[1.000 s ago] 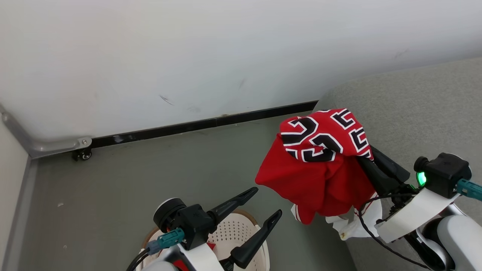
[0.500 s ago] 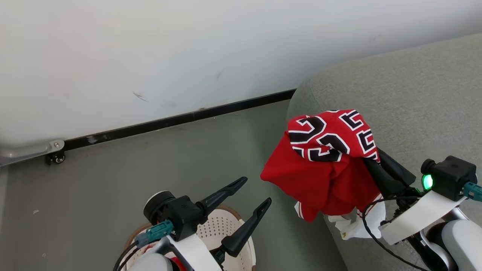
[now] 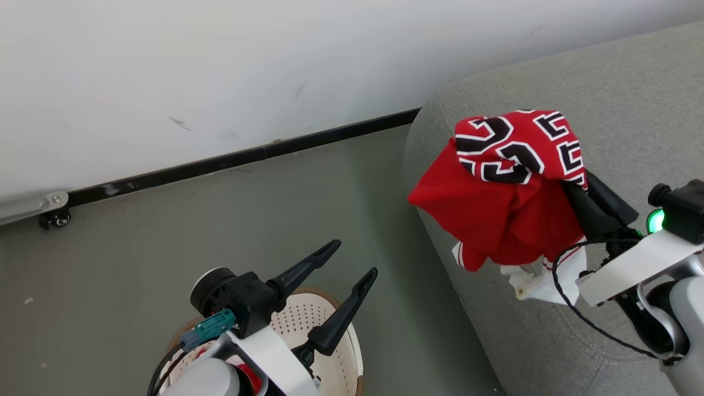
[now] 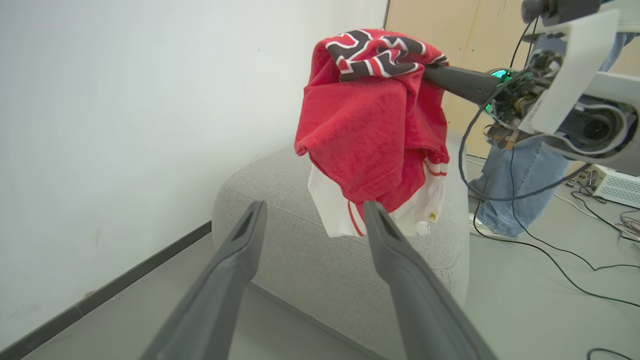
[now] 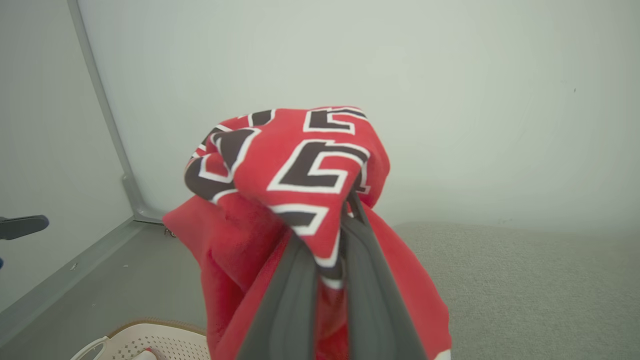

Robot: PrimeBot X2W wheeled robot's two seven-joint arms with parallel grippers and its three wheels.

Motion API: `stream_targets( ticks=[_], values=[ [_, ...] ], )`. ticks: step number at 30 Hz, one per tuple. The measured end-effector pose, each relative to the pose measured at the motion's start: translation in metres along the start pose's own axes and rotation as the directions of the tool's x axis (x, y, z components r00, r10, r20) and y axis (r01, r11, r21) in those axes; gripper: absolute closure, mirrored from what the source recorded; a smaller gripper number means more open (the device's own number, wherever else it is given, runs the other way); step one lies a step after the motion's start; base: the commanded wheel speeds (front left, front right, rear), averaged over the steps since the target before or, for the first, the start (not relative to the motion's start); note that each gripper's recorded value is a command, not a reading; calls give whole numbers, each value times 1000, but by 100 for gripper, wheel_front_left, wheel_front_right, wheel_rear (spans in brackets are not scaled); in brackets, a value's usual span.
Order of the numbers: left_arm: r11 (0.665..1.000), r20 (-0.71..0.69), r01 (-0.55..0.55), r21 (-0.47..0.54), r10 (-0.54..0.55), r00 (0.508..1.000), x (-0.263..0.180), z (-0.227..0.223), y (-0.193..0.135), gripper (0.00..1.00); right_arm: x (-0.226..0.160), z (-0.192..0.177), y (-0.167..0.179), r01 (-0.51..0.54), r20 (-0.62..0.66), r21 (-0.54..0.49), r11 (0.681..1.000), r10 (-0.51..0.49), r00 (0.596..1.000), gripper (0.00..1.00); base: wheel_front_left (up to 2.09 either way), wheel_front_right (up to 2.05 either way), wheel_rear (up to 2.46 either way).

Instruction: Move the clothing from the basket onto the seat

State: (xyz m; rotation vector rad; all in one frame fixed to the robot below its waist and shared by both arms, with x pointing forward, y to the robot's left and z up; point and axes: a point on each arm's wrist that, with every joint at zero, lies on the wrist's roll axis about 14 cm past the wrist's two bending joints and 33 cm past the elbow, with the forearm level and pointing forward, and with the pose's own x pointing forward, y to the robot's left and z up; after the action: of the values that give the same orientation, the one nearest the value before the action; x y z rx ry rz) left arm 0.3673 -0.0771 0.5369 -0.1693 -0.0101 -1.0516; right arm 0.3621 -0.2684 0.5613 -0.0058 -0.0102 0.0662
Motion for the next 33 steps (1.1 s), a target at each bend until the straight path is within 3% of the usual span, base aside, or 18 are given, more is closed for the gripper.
stream_targets(
  ticks=[9, 23, 33],
  values=[
    [1000, 3, -15, -9, 15, 1000, 7, -3, 14, 0, 24, 5, -23, 34, -28, -48, 998, -36, 999, 100, 0, 0, 0],
    [1000, 12, -12, 6, 12, 1000, 21, -6, 33, 0, 55, -17, -50, 81, -125, -69, 994, -89, 988, 100, 0, 0, 0],
    [1000, 17, -10, 20, 10, 1000, 30, -9, 49, 0, 68, -34, -86, 179, -167, -47, 983, -184, 969, 100, 0, 0, 0]
  ],
)
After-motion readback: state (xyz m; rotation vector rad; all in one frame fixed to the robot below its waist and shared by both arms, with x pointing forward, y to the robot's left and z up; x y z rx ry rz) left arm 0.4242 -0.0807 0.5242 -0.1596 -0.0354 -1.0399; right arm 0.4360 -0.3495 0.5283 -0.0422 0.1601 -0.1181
